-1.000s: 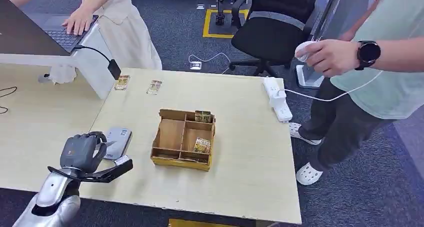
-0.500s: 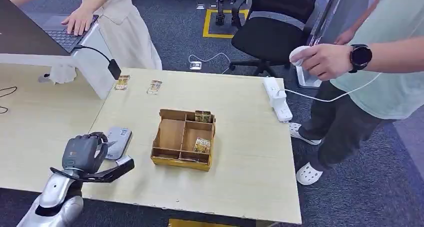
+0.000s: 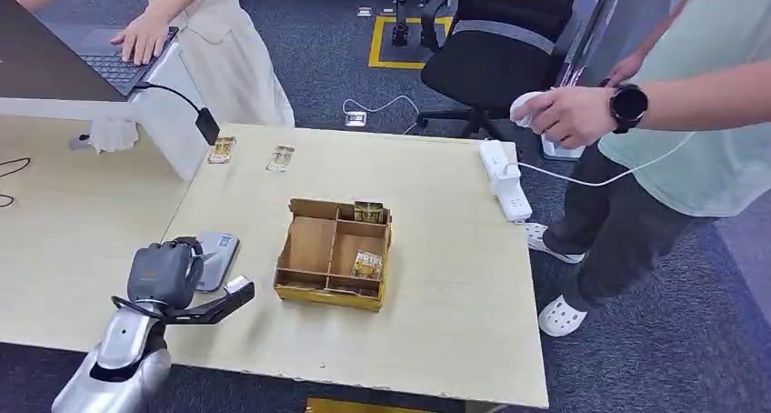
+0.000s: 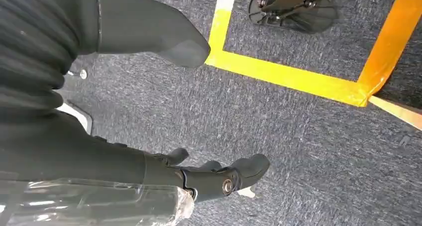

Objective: Pass the card to the sensor for recognition and then transmit it.

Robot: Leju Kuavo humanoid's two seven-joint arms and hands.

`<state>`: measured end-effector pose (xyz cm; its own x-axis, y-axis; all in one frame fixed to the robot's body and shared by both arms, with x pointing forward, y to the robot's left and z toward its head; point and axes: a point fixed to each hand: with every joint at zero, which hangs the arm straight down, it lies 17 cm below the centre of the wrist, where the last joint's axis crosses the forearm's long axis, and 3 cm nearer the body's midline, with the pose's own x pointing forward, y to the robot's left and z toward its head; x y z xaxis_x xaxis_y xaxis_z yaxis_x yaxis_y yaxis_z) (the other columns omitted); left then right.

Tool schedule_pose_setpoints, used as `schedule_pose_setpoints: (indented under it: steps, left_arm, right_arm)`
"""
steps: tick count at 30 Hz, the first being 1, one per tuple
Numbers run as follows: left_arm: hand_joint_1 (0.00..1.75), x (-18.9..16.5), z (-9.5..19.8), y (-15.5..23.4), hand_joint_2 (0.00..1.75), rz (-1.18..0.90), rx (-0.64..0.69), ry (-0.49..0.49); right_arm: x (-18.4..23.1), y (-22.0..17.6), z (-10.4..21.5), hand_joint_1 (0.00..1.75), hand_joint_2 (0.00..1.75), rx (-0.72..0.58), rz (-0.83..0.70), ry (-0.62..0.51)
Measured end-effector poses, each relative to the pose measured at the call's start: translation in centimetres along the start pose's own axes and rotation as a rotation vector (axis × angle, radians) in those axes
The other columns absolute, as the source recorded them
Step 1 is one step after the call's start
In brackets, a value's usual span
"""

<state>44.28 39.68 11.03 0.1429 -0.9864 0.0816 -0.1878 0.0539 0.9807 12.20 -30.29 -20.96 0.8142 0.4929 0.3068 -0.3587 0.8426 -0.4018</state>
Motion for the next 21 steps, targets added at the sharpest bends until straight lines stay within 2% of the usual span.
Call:
schedule_pose_setpoints:
  steps: [21]
  left_arm:
    - [1.75, 1.0, -0.3, -2.6, 1.75, -0.014, -0.050, 0.044]
  right_arm:
    - [0.6, 0.1, 0.1, 0.00, 1.75, 0.002, -0.008, -0.011]
